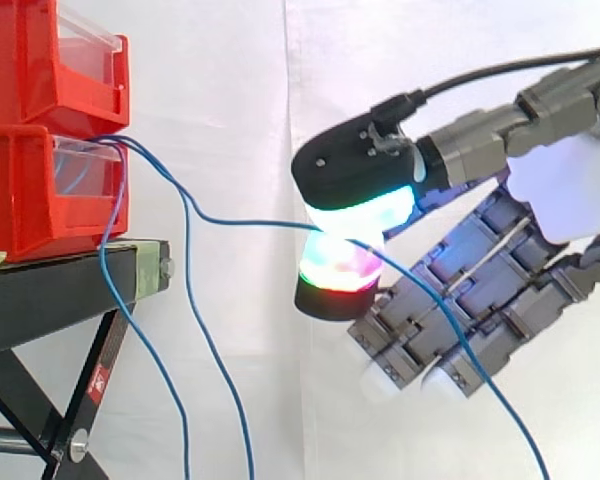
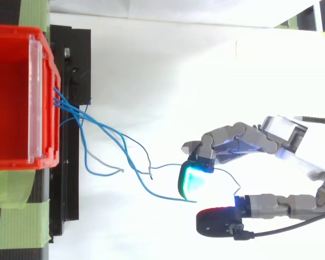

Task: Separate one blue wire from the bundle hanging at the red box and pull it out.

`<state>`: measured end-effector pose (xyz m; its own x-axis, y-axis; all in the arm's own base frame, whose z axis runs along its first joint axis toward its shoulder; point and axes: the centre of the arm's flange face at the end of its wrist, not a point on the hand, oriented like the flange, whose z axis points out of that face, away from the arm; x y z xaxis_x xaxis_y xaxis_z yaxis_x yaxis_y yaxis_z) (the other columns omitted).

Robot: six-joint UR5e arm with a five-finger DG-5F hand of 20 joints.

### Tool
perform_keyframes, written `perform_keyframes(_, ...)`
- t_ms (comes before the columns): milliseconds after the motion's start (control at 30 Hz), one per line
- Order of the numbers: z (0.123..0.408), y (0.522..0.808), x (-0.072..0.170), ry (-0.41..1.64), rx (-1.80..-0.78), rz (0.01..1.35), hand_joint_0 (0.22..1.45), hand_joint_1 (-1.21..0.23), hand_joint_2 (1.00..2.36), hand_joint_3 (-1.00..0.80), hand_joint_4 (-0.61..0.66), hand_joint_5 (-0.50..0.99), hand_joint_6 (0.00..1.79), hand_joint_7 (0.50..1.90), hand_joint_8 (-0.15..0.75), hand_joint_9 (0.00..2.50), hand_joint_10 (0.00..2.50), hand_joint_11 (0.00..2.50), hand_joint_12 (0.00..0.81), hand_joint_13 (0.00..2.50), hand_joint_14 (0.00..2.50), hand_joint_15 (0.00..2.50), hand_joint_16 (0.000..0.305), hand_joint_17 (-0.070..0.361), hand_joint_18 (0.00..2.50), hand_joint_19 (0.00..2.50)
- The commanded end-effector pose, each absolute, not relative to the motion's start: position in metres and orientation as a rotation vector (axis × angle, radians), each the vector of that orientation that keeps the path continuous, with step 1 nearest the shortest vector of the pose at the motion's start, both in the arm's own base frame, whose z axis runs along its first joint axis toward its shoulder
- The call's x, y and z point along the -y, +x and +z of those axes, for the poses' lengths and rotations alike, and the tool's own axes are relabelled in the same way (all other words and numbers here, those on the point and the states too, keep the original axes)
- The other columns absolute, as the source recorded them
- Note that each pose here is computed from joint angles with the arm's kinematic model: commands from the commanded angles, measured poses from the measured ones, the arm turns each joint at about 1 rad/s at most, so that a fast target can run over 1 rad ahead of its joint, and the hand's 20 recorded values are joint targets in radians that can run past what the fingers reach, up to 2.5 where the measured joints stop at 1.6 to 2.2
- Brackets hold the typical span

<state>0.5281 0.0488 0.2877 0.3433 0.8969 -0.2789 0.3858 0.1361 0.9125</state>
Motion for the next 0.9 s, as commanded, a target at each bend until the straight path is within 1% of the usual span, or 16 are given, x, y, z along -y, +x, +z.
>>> perform_keyframes(0,0.280,0.524,-0.051,1.478,-1.228,0.581,0.55,-0.86,1.21,-0.05,-0.14,-0.07,0.88,1.19,0.367,0.56,0.00,0.07,0.486,0.49,0.01,0.23,0.071,0.159,0.70,0.22)
perform_keyframes(133,0.278,0.522,-0.055,1.477,-1.231,0.590,0.55,-0.87,1.21,-0.05,-0.14,-0.07,0.88,1.19,0.365,0.56,0.00,0.07,0.484,0.49,0.01,0.23,0.071,0.159,0.70,0.22)
perform_keyframes(233,0.264,0.514,-0.058,1.477,-1.248,0.591,0.55,-0.86,1.20,-0.04,-0.14,-0.07,0.88,1.19,0.367,0.57,0.00,0.07,0.484,0.49,0.01,0.23,0.070,0.159,0.70,0.22)
perform_keyframes(367,0.263,0.517,-0.064,1.478,-1.215,0.642,0.55,-0.86,1.20,-0.04,-0.14,-0.07,0.88,1.19,0.366,0.57,0.00,0.07,0.485,0.49,0.01,0.23,0.071,0.159,0.70,0.22)
perform_keyframes(567,0.263,0.521,-0.067,1.473,-1.189,0.683,0.55,-0.86,1.20,-0.04,-0.14,-0.07,0.88,1.19,0.366,0.56,0.00,0.07,0.484,0.49,0.01,0.23,0.071,0.159,0.70,0.22)
perform_keyframes(867,0.265,0.530,-0.072,1.472,-1.123,0.763,0.55,-0.86,1.20,-0.04,-0.14,-0.07,0.88,1.19,0.368,0.57,0.00,0.07,0.483,0.49,0.01,0.24,0.071,0.159,0.70,0.22)
